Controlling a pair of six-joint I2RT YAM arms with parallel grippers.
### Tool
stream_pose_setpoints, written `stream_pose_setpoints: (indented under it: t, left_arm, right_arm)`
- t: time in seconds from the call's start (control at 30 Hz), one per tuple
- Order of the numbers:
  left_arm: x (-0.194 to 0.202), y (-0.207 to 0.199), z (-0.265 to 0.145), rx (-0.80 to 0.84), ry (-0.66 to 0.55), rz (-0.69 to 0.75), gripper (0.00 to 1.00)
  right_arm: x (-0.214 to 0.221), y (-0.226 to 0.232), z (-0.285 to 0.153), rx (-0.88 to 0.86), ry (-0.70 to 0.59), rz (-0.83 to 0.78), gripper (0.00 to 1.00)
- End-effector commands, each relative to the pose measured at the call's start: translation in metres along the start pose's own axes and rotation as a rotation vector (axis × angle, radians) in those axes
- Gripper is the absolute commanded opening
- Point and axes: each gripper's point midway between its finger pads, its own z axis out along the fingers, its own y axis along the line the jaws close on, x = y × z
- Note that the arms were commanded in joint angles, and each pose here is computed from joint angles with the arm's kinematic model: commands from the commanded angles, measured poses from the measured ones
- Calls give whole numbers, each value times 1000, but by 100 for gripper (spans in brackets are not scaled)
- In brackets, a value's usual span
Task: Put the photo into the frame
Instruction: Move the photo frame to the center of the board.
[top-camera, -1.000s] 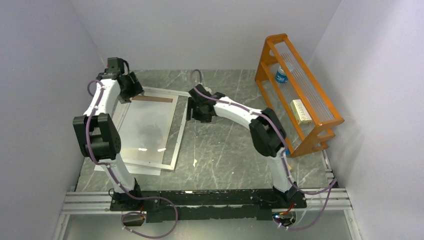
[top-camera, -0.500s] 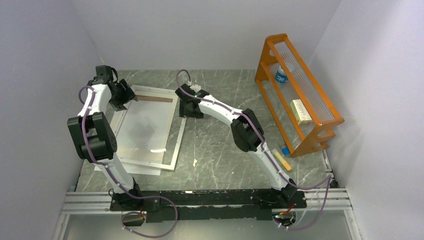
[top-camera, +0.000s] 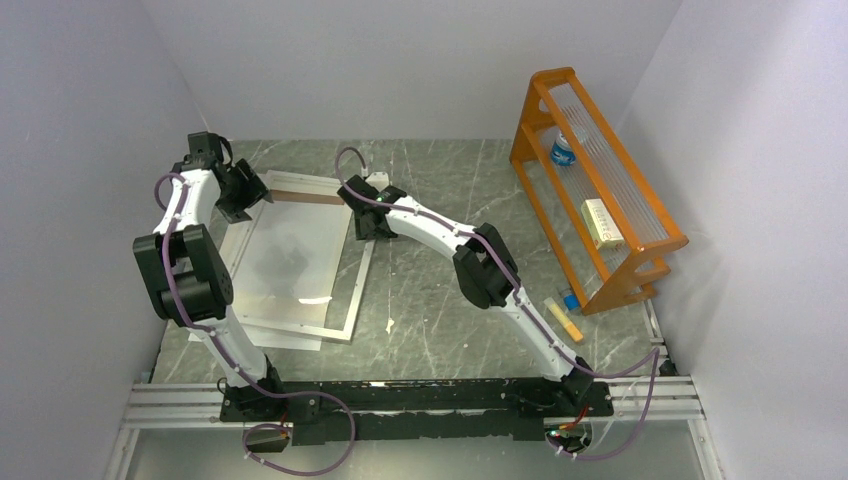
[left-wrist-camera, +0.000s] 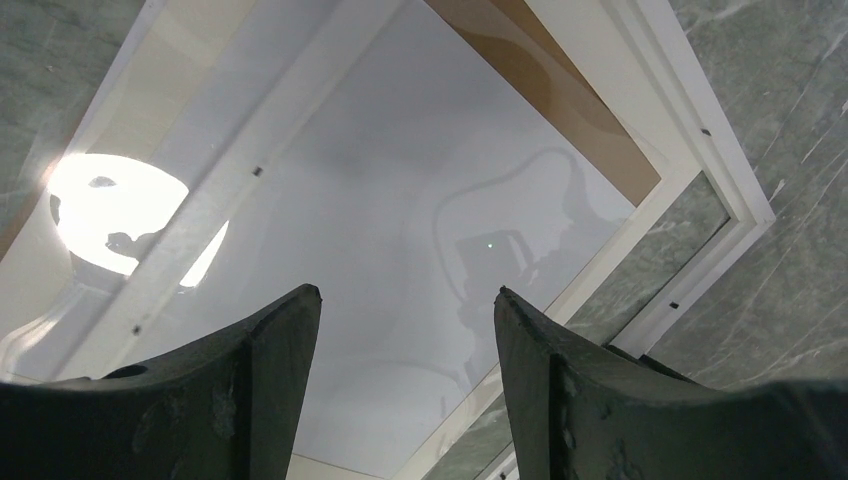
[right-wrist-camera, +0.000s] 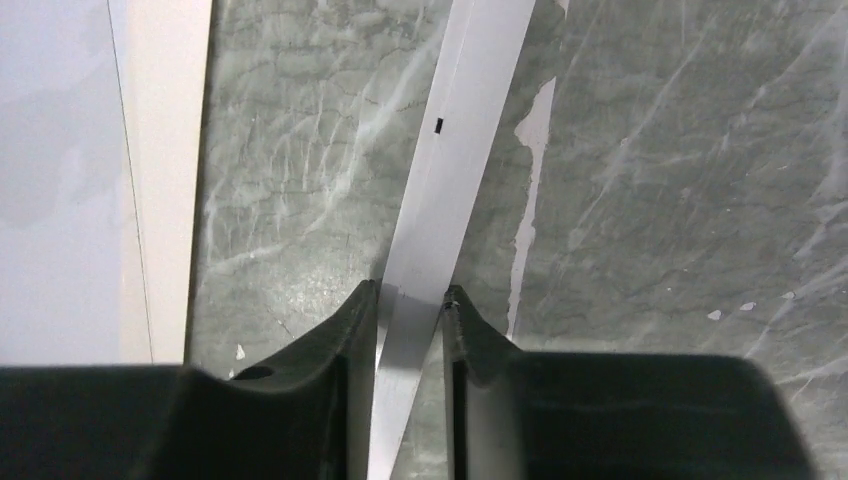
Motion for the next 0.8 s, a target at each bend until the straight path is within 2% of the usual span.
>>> stream_pose_setpoints:
  t: [0.0, 0.07, 0.17, 0.47, 0.57, 0.77]
  left_arm:
    - [-12, -4, -17, 30, -62, 7, 69]
    - [-13, -3, -17, 31, -62, 13, 70]
    - [-13, -2, -18, 43, -63, 24, 70]
    - [0, -5, -4, 96, 1, 11, 69]
    - [17, -12, 8, 161, 76, 6, 64]
    - [55, -25, 37, 317, 236, -23, 43]
  right_arm:
    - [4, -19, -14, 16, 46, 1, 17]
    - [0, -25, -23, 1, 46, 25, 9]
    - [-7, -39, -35, -4, 34, 40, 3]
    - [-18, -110, -60, -20, 6, 0, 0]
    - [-22, -132, -66, -28, 1, 5, 0]
    - [-32, -180, -68, -5, -28, -34, 0]
